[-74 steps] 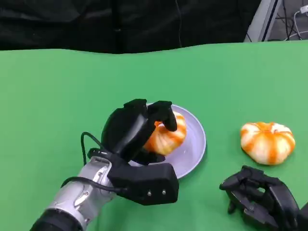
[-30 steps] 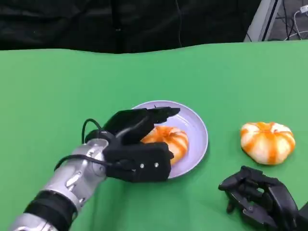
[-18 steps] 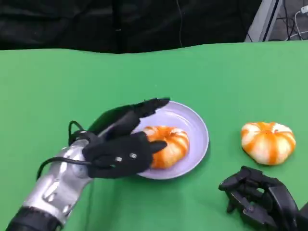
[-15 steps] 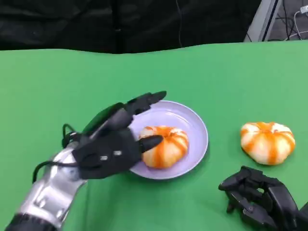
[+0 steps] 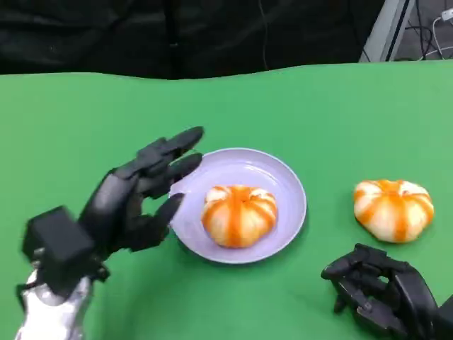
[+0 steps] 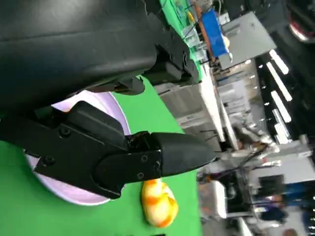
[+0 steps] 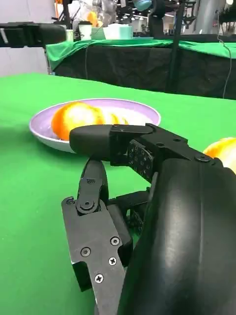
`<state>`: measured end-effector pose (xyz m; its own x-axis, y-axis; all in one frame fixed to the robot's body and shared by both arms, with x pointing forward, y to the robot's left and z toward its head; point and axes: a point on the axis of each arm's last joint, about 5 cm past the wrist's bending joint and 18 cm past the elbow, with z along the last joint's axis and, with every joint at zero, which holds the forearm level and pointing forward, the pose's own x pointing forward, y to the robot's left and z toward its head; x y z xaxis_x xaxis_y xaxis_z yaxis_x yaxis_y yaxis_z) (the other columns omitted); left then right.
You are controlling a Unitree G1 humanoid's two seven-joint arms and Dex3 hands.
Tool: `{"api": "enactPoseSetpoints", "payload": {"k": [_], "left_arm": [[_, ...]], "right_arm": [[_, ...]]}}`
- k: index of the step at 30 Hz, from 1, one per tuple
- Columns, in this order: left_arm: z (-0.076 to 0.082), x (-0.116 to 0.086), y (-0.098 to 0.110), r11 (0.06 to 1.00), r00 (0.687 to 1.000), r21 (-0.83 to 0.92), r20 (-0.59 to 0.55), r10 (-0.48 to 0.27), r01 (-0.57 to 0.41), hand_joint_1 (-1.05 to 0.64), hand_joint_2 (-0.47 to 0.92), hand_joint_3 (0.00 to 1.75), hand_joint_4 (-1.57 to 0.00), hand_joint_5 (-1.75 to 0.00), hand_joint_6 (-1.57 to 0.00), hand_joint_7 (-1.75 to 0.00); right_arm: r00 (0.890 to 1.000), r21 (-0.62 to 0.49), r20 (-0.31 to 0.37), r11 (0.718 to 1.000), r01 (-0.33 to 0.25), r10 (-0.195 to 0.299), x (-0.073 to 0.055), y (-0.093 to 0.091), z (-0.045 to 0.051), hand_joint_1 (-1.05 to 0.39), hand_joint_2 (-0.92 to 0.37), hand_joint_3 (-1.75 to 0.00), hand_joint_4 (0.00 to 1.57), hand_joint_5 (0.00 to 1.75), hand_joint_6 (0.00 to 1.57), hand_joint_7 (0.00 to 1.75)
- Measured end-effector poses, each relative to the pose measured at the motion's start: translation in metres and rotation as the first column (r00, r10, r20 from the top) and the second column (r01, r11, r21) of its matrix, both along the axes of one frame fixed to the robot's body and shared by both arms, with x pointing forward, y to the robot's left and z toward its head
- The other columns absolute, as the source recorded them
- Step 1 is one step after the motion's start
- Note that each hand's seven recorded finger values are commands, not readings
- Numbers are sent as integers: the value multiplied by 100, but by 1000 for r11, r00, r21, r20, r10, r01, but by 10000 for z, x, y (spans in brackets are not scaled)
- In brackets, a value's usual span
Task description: Grasp the bread from the table and place it into the plate.
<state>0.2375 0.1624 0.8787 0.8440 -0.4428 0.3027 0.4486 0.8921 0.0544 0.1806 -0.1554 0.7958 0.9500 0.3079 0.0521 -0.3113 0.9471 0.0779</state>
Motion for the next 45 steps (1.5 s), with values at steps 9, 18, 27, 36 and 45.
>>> {"api": "enactPoseSetpoints", "payload": {"k": [9, 18, 27, 36, 45], "left_arm": [[-272, -174, 217, 992, 999, -124, -47, 17, -23, -93, 92, 53, -50, -3, -41, -1], [-554, -486, 593, 961, 993, -275, -117, 5, -37, -86, 92, 44, -48, -1, -39, -1], [-690, -772, 838, 930, 981, -338, -172, 92, -147, -80, 92, 42, -52, -2, -41, -1], [-778, -832, 784, 899, 964, -375, -220, 150, -225, -29, 92, 29, -62, -3, -49, -3], [-792, -773, 691, 858, 911, -355, -319, 262, -371, 21, 86, 80, -73, -1, -63, -1]], "right_arm": [[1000, -3, 1, 1000, -5, 5, 1, -6, 1, -27, -92, -43, 70, 169, 85, 98], [1000, -1, 1, 1000, 0, 0, 0, -8, 1, -26, -92, -43, 70, 168, 85, 96], [1000, 1, 1, 1000, 0, 0, -1, -16, 0, -29, -92, -41, 70, 169, 86, 95], [1000, 1, -4, 1000, -7, 7, -8, -32, -8, -27, -92, -41, 70, 170, 86, 95], [1000, 6, -9, 1000, 0, 1, -13, -46, -15, -27, -92, -43, 70, 170, 85, 97]]}}
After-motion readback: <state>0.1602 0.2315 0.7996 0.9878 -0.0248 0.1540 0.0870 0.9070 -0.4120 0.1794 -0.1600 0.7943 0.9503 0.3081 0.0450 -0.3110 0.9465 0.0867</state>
